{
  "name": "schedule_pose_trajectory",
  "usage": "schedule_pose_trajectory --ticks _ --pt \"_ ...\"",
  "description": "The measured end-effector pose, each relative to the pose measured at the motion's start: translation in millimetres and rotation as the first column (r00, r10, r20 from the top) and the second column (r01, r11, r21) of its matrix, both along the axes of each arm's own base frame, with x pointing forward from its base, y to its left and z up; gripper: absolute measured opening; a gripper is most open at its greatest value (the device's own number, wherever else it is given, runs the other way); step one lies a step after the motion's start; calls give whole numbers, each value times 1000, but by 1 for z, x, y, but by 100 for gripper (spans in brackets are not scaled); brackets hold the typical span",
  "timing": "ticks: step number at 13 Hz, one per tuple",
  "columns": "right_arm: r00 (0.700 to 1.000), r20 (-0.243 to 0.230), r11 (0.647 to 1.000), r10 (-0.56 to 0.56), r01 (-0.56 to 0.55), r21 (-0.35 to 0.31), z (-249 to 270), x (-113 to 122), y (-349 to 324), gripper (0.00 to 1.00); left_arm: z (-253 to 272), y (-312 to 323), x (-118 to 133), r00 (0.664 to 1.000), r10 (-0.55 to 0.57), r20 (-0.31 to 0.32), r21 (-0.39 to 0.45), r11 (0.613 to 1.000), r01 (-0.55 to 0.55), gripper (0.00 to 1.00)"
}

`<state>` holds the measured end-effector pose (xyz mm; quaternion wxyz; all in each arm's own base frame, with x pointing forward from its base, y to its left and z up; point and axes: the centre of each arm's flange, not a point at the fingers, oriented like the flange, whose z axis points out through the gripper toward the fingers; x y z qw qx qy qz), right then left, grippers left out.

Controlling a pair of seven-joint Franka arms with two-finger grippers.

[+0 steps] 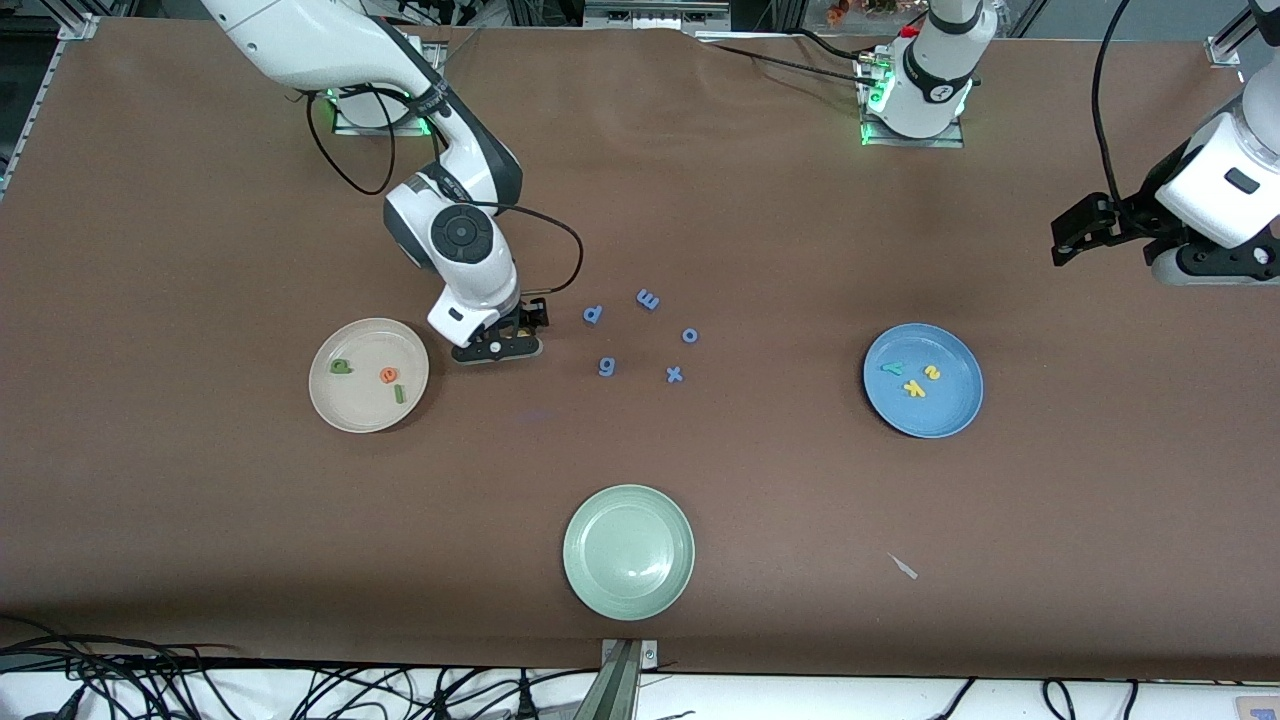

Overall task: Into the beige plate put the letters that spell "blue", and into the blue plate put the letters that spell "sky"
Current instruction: 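Reach the right gripper to the yellow u and grasp it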

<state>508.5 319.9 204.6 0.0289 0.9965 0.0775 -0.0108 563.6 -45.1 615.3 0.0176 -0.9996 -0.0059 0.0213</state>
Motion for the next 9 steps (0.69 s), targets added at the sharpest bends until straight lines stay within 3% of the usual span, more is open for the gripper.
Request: schedule_pose_trajectory --ticks 4,9 --pt "995 43 995 85 -87 39 -7 2 5 86 7 0 -1 1000 -5 11 -1 1000 5 100" --pt "987 60 986 148 -151 64 -20 -10 5 86 21 0 -6 1000 -6 18 -1 1000 6 100"
